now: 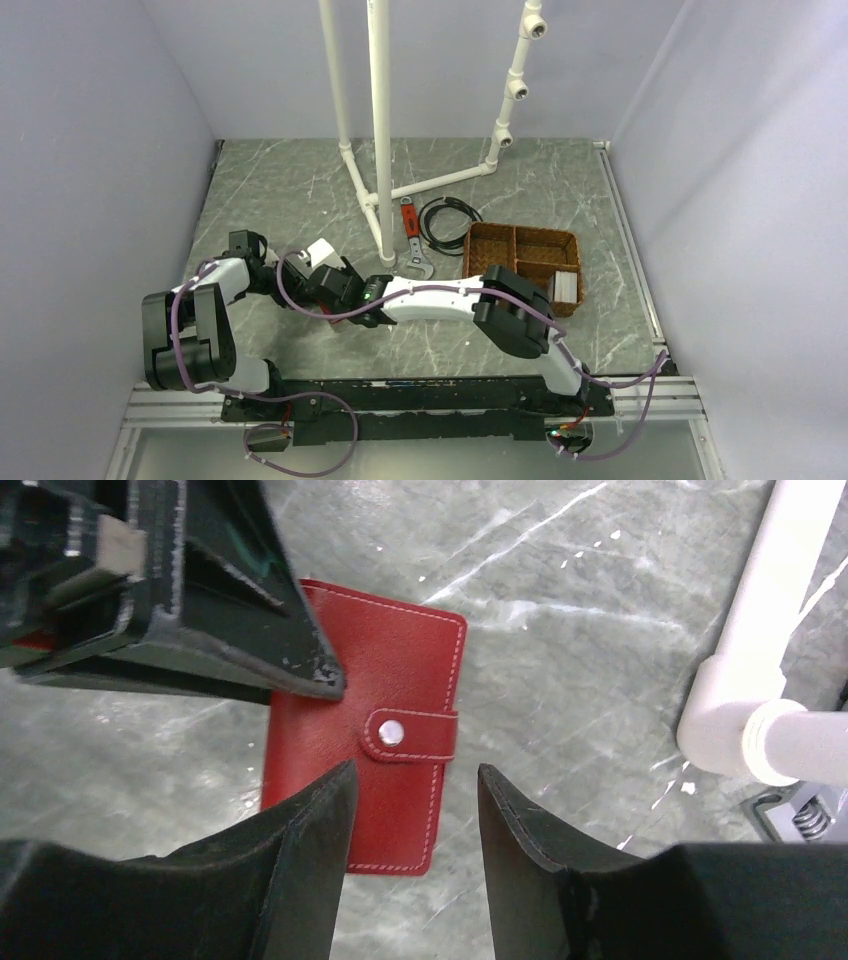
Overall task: Put the credit cards into the card holder
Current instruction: Move the card holder to the center of the board, then open the card holder at the center of the board.
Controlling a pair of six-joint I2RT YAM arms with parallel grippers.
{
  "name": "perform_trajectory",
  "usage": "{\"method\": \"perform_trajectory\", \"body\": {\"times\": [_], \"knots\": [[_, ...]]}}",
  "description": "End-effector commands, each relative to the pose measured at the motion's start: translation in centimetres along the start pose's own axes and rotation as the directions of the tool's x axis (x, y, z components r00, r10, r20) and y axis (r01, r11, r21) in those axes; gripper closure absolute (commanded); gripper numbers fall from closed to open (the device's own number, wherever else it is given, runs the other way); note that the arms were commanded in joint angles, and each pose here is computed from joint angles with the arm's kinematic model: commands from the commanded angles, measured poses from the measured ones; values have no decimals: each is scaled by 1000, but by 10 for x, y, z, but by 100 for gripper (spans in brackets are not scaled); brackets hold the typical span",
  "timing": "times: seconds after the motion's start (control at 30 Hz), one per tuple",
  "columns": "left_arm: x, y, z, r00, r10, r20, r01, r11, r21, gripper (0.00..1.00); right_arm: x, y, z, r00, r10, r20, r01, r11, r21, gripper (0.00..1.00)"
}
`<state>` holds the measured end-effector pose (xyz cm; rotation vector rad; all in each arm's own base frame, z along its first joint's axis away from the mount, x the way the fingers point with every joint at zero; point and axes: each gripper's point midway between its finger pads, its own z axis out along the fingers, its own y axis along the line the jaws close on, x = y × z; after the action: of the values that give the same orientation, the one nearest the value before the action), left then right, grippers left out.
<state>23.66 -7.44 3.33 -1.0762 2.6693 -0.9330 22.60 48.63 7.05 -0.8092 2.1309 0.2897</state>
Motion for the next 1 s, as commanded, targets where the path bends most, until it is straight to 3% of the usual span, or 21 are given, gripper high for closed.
{"method": "perform_trajectory", "body": {"times": [0.0, 0.17, 0.47, 0.53, 0.6, 0.67, 0.8, 0.97], "knots": [[0, 7, -3, 999, -27, 17, 28, 998, -54, 81, -25, -3, 8, 996, -44, 83, 40, 998, 42, 50], [0, 10, 1, 999, -37, 2, 37, 997, -62, 86, -19, 3, 20, 993, -67, 100, 64, 997, 30, 54], [0, 9, 1, 999, -36, -3, 36, 997, -62, 87, -14, 10, 25, 985, -110, 136, 107, 994, 26, 50], [0, 10, 1, 999, -36, -2, 36, 997, -65, 87, -13, 3, 29, 986, -108, 123, 99, 992, 79, 62], [0, 11, 1, 999, -38, -1, 37, 997, -70, 88, -11, -9, 32, 987, -112, 115, 92, 982, 167, 87], [0, 11, 1, 999, -37, 0, 37, 997, -75, 88, -11, -27, 26, 987, -93, 132, 53, 959, 277, 100], [-3, 15, 0, 999, -36, 19, 38, 994, -98, 89, -26, -39, -4, 969, 61, 238, -121, 962, 245, 100], [-5, 11, 4, 1000, 9, 13, -8, 997, -82, 91, -37, -37, -41, 878, 400, 263, -397, 915, -67, 100]]}}
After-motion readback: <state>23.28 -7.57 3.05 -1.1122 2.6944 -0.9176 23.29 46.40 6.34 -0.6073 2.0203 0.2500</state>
